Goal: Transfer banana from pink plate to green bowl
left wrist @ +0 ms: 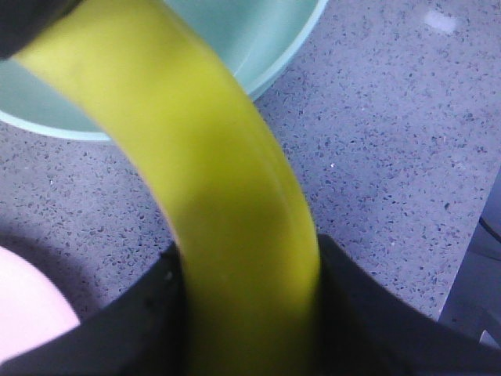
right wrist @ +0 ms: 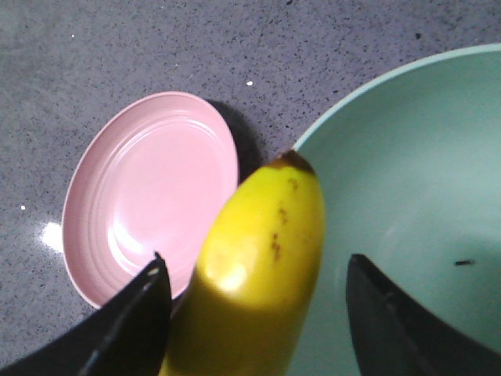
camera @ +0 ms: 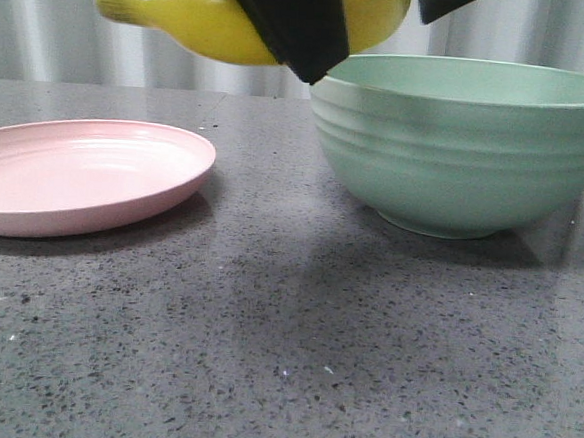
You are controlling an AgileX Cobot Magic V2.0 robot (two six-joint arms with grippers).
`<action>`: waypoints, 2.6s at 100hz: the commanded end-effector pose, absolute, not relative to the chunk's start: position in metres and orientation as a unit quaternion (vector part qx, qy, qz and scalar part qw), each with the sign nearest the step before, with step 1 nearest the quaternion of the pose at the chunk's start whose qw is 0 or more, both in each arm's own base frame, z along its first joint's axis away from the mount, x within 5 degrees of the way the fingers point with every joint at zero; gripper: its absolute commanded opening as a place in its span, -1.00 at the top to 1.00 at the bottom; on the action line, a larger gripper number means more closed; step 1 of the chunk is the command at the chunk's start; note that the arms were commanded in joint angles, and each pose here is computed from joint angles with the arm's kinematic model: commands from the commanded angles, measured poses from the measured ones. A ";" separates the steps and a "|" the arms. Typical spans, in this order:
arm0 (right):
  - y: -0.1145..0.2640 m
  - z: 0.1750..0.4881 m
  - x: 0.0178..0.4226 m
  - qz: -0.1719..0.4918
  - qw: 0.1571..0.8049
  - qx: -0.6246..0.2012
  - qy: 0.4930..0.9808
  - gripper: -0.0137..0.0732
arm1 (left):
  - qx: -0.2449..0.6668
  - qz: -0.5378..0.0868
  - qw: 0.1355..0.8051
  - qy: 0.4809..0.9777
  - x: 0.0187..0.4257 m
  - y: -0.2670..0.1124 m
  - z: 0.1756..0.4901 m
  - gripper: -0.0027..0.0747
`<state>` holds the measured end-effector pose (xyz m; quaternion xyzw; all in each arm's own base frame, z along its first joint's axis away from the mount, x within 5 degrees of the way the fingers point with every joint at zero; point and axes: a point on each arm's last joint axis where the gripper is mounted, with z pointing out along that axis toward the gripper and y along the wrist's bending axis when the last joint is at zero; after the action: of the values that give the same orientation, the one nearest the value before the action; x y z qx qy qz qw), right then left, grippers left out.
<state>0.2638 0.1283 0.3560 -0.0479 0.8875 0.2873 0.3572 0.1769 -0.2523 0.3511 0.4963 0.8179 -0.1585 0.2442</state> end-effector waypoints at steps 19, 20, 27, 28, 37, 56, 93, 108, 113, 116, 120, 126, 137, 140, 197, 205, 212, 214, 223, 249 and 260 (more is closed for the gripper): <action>0.140 0.372 0.271 0.315 0.393 -0.044 0.863 -0.24 | 0.490 -0.187 0.289 0.801 0.173 -0.253 0.373 0.98; 0.140 0.372 0.271 0.315 0.393 -0.044 0.863 -0.23 | 0.490 -0.187 0.289 0.801 0.173 -0.253 0.373 0.98; 0.141 0.372 0.271 0.315 0.392 -0.044 0.863 -0.08 | 0.490 -0.187 0.289 0.801 0.173 -0.253 0.373 0.98; 0.141 0.372 0.271 0.315 0.391 -0.044 0.864 -0.05 | 0.490 -0.187 0.289 0.801 0.173 -0.253 0.373 0.98; 0.141 0.372 0.271 0.315 0.391 -0.044 0.864 0.34 | 0.490 -0.187 0.289 0.801 0.173 -0.253 0.373 0.98; 0.141 0.372 0.271 0.315 0.391 -0.044 0.864 0.85 | 0.502 -0.177 0.292 0.795 0.173 -0.252 0.373 0.94; 0.139 0.376 0.273 0.310 0.405 -0.046 0.859 0.85 | 0.540 -0.131 0.284 0.781 0.171 -0.242 0.374 -0.17; 0.134 0.393 0.277 0.298 0.439 -0.052 0.846 0.85 | 0.541 -0.124 0.303 0.775 0.168 -0.234 0.384 -0.24; 0.131 0.401 0.279 0.295 0.451 -0.052 0.841 0.85 | 0.539 -0.125 0.311 0.773 0.166 -0.231 0.387 -0.24; 0.129 0.405 0.280 0.294 0.458 -0.049 0.838 0.85 | 0.537 -0.127 0.316 0.772 0.166 -0.230 0.390 -0.24; 0.125 0.411 0.282 0.292 0.468 -0.045 0.833 0.85 | 0.530 -0.129 0.323 0.773 0.165 -0.229 0.392 -0.24; 0.118 0.419 0.285 0.280 0.485 -0.044 0.828 0.85 | 0.528 -0.133 0.332 0.771 0.163 -0.226 0.396 -0.24; 0.103 0.429 0.290 0.235 0.517 -0.050 0.822 0.85 | 0.527 -0.134 0.335 0.769 0.162 -0.224 0.399 -0.24; 0.100 0.431 0.291 0.222 0.524 -0.053 0.821 0.85 | 0.527 -0.134 0.335 0.769 0.162 -0.224 0.399 -0.24; 0.078 0.395 0.321 0.073 0.484 -0.102 0.866 -0.11 | 0.524 -0.139 0.339 0.769 0.162 -0.225 0.400 -0.23; 0.079 0.388 0.325 0.071 0.469 -0.103 0.874 -0.19 | 0.523 -0.140 0.339 0.769 0.161 -0.225 0.400 -0.23; 0.079 0.386 0.326 0.071 0.465 -0.104 0.876 -0.18 | 0.523 -0.144 0.338 0.769 0.161 -0.225 0.400 -0.23; 0.079 0.386 0.326 0.071 0.465 -0.104 0.876 -0.18 | 0.522 -0.145 0.338 0.769 0.161 -0.225 0.400 -0.23; 0.079 0.387 0.327 0.071 0.471 -0.103 0.873 -0.18 | 0.522 -0.146 0.340 0.769 0.161 -0.226 0.400 -0.23; 0.075 0.400 0.313 0.060 0.475 -0.109 0.871 -0.02 | 0.507 -0.155 0.341 0.777 0.161 -0.226 0.401 -0.09; 0.072 0.404 0.302 0.058 0.460 -0.112 0.879 0.48 | 0.501 -0.158 0.340 0.780 0.161 -0.226 0.401 0.40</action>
<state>0.3166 0.0776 0.3720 -0.1104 0.9023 0.0615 0.4122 0.1662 -0.2291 0.3800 0.5199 0.7915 -0.1282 0.2944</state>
